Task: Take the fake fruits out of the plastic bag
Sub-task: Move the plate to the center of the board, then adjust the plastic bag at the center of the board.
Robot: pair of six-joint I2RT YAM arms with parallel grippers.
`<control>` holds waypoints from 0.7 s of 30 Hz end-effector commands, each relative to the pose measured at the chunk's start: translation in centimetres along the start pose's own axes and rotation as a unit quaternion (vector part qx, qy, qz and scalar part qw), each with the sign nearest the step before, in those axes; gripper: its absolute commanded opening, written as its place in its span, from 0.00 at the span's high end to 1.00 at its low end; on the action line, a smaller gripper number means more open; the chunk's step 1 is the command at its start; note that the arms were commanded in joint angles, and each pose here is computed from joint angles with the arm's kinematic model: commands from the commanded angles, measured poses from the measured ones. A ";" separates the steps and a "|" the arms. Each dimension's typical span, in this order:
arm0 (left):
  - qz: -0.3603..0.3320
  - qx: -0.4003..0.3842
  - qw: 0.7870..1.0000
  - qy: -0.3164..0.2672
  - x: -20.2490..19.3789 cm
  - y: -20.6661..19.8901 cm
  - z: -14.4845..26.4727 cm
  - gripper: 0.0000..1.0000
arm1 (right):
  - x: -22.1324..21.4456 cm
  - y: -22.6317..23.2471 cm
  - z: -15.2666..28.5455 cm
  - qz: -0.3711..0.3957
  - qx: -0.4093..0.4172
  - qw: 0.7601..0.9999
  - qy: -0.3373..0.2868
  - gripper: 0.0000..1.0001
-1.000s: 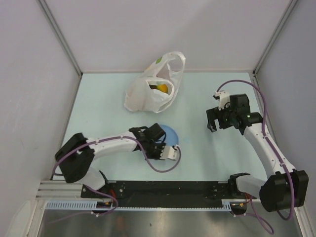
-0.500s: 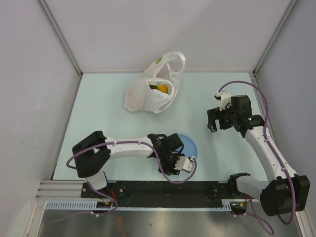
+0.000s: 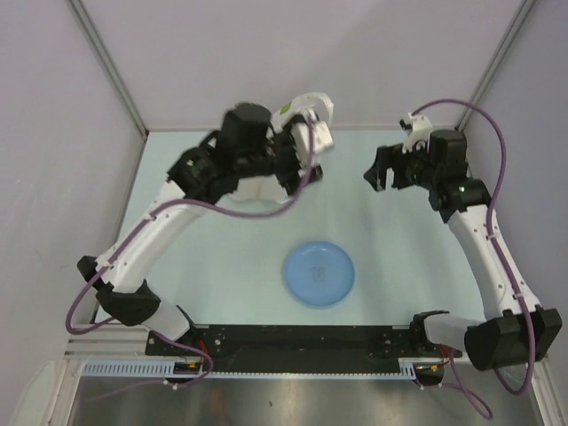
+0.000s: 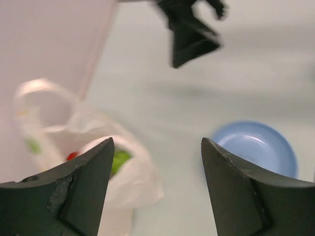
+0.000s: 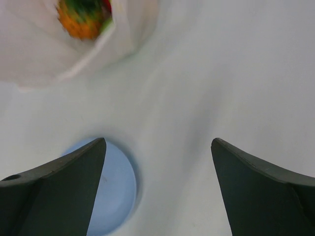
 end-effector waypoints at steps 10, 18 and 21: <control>0.249 0.102 0.963 -0.009 -3.1 7.8 -0.1 0.27 | 12.7 -1.0 -9.0 -0.002 0.058 0.991 -0.122 0.08; 0.258 0.115 0.959 0.020 -4.6 9.0 -3.7 0.25 | 14.8 -2.1 -15.4 -0.038 0.080 0.986 -0.143 0.09; 0.277 0.079 0.957 0.024 -4.9 8.9 -5.4 0.25 | 15.4 -1.9 -17.3 -0.029 0.097 0.984 -0.149 0.10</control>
Point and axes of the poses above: each gripper's point midway between its finger pads, its own z axis back along the fingers, its own y axis along the line the jaws close on, x = y × z, the point moved 8 cm from there along z, back along the fingers, and after that the axes turned 12 degrees about z, right-handed, at the moved point
